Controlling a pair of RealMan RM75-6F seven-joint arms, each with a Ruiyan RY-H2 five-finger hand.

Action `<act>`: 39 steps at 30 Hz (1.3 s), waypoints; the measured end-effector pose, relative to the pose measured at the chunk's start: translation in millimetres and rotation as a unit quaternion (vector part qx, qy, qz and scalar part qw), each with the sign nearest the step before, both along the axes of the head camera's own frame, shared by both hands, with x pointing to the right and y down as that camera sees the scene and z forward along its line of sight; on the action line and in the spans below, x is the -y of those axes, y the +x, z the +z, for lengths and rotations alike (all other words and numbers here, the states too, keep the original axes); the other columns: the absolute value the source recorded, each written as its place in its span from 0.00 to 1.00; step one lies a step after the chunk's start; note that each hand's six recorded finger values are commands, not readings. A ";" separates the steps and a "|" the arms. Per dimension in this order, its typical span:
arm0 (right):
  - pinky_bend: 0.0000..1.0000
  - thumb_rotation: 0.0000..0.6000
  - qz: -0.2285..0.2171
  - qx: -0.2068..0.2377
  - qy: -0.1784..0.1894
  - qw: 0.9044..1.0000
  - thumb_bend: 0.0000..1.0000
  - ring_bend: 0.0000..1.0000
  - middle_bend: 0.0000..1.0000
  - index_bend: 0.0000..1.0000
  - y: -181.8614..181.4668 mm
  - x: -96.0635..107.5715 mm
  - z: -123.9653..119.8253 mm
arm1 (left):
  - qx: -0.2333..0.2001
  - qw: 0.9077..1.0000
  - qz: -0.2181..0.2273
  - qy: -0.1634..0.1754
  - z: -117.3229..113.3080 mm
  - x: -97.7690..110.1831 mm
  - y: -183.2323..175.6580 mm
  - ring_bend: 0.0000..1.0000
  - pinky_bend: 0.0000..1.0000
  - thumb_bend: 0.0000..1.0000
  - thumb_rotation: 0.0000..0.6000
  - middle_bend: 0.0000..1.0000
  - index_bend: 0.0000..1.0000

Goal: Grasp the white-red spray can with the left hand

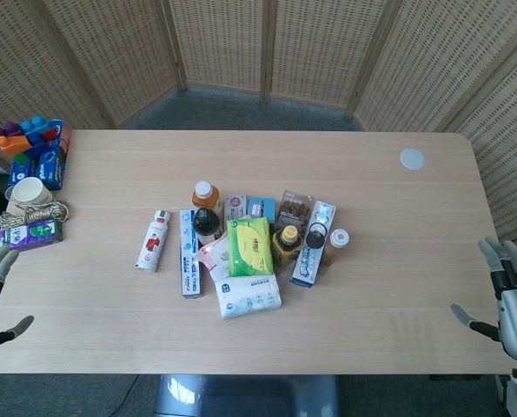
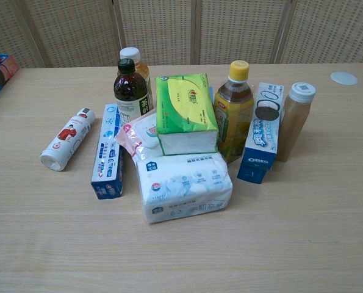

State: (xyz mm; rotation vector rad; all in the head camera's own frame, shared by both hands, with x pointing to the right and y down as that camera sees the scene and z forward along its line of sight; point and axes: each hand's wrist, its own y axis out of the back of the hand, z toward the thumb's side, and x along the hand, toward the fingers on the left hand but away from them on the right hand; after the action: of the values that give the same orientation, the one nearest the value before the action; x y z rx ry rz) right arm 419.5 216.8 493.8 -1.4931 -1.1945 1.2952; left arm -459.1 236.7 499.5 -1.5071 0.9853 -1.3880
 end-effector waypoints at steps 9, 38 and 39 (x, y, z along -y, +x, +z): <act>0.00 1.00 0.000 0.004 0.001 1.000 0.00 0.00 0.00 0.00 -0.3 -0.1 -1.5 | 0.008 1.000 0.008 -0.018 9.7 0.7 0.5 0.00 0.00 0.00 1.00 0.00 0.00; 0.00 1.00 0.006 0.007 0.003 1.000 0.00 0.00 0.00 0.00 1.8 0.0 -3.8 | 0.229 0.878 0.419 -0.040 138.9 102.7 49.4 0.00 0.00 0.00 1.00 0.00 0.00; 0.00 1.00 0.006 0.007 0.002 1.000 0.00 0.00 0.00 0.00 1.9 -0.1 -3.7 | 0.233 0.870 0.433 -0.042 147.2 103.5 53.5 0.00 0.00 0.00 1.00 0.00 0.00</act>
State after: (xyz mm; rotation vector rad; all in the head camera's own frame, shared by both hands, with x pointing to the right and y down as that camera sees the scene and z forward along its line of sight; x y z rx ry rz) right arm 421.4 216.9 490.0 -1.4964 -1.2170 1.2909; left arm -405.7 133.2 646.7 -1.3110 -0.0900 -1.0271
